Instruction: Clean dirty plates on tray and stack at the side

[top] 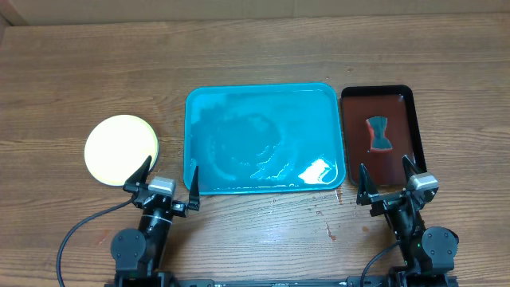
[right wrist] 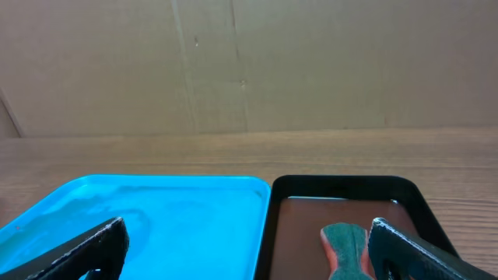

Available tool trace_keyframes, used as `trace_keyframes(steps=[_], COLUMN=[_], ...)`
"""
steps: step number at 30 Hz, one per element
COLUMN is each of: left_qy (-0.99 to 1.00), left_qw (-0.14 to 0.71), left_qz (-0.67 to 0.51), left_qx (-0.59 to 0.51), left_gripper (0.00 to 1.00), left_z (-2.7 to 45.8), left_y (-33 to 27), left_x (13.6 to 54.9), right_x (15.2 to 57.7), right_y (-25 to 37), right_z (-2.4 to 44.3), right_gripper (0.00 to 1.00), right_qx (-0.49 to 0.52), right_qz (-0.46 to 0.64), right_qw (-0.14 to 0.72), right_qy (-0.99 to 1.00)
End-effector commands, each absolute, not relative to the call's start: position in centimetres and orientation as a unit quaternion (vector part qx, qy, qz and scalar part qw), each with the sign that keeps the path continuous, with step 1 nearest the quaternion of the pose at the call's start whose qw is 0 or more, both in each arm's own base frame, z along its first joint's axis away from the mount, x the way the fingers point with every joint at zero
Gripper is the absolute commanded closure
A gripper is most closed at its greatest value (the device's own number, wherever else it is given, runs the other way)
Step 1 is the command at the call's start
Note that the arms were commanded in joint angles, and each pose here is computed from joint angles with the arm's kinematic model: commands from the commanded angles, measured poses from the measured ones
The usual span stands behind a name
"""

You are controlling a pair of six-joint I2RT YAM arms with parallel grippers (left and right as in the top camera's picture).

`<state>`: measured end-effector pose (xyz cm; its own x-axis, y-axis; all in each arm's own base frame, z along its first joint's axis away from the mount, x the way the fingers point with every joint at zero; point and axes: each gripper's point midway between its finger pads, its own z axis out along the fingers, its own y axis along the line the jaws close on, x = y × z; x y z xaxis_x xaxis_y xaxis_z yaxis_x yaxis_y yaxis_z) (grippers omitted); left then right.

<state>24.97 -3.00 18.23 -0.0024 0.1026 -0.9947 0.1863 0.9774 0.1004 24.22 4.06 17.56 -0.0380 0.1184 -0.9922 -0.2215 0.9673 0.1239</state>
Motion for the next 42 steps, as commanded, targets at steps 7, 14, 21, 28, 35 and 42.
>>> trace_keyframes(steps=[7, 14, 21, 28, 35, 42], left_qy=[0.718, 0.724, 0.724, 0.724, 0.724, 0.724], left_qw=[0.690, 0.684, 0.684, 0.684, 0.684, 0.684], left_qz=[0.010, 0.010, 0.010, 0.010, 0.010, 0.010], left_qx=[0.096, 0.094, 0.094, 0.094, 0.094, 0.094], left_gripper=[0.00, 0.00, 0.00, 0.00, 0.00, 0.00], left_z=[16.3, 15.9, 15.9, 15.9, 15.9, 15.9], left_y=[-1.8, -1.8, -1.8, -1.8, -1.8, -1.8], left_x=[24.5, 24.5, 24.5, 24.5, 24.5, 24.5], right_x=[24.2, 24.2, 24.2, 24.2, 24.2, 24.2], right_y=[4.3, 4.3, 4.3, 4.3, 4.3, 4.3], right_z=[17.4, 17.4, 17.4, 17.4, 17.4, 17.4], right_gripper=[0.00, 0.00, 0.00, 0.00, 0.00, 0.00], right_qx=[-0.039, -0.039, -0.039, -0.039, -0.039, -0.039], right_qz=[0.128, 0.128, 0.128, 0.128, 0.128, 0.128], right_qw=[0.693, 0.693, 0.693, 0.693, 0.693, 0.693], right_qy=[0.708, 0.708, 0.708, 0.708, 0.708, 0.708])
